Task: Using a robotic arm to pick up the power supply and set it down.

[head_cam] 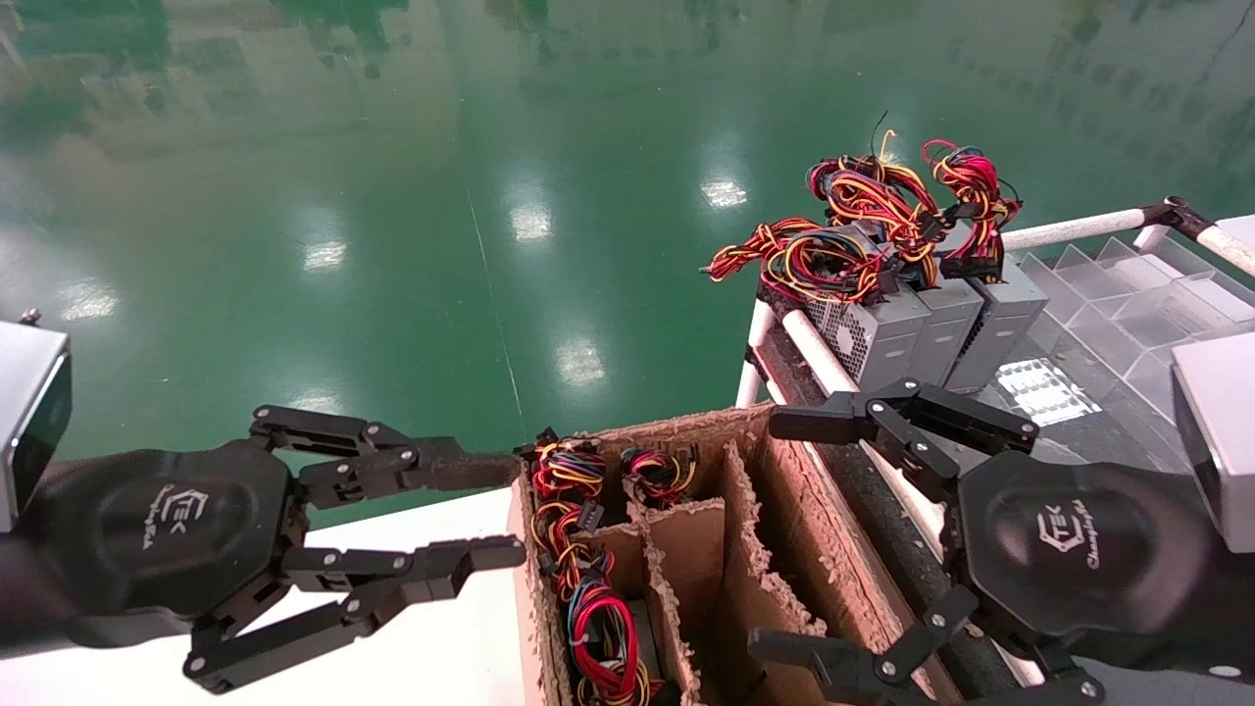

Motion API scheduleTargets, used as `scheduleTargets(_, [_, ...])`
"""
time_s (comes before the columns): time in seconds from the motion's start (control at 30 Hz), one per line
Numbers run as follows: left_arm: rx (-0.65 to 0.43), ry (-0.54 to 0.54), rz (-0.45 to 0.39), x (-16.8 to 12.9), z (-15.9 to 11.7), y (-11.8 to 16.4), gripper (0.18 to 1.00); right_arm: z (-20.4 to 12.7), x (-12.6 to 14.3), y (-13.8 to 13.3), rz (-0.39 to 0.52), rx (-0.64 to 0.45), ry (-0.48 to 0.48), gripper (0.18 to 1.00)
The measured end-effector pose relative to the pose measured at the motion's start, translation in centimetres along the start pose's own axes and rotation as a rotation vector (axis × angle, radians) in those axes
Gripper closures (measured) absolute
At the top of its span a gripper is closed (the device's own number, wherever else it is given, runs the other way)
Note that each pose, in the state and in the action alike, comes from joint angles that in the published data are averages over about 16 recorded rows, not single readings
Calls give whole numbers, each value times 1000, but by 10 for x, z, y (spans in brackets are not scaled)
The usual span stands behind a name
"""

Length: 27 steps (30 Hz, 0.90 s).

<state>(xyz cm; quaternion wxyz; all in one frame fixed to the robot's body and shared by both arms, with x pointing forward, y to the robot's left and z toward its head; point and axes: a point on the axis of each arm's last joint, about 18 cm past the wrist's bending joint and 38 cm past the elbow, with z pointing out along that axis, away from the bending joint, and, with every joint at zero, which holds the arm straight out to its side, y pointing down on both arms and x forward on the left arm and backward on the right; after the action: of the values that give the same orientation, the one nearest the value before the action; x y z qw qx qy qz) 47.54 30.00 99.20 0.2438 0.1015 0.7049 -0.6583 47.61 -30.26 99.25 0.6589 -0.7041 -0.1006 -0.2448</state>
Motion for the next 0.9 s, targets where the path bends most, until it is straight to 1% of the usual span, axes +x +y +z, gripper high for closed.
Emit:
scheduleTargets(0.07, [0,0,0,0,0,0,711,0,0,0,0,0,0,178])
scheduleTargets(0.27, [0,0,0,0,0,0,838,0,0,0,0,0,0,178])
scheduleTargets(0.43, [1,0,0,0,0,0,911,0,0,0,0,0,0,178])
scheduleTargets(0.63, [1,0,0,0,0,0,961,0,0,0,0,0,0,178])
scheduleTargets(0.9, [1,0,0,0,0,0,968,0,2,1,5,-2,6,178])
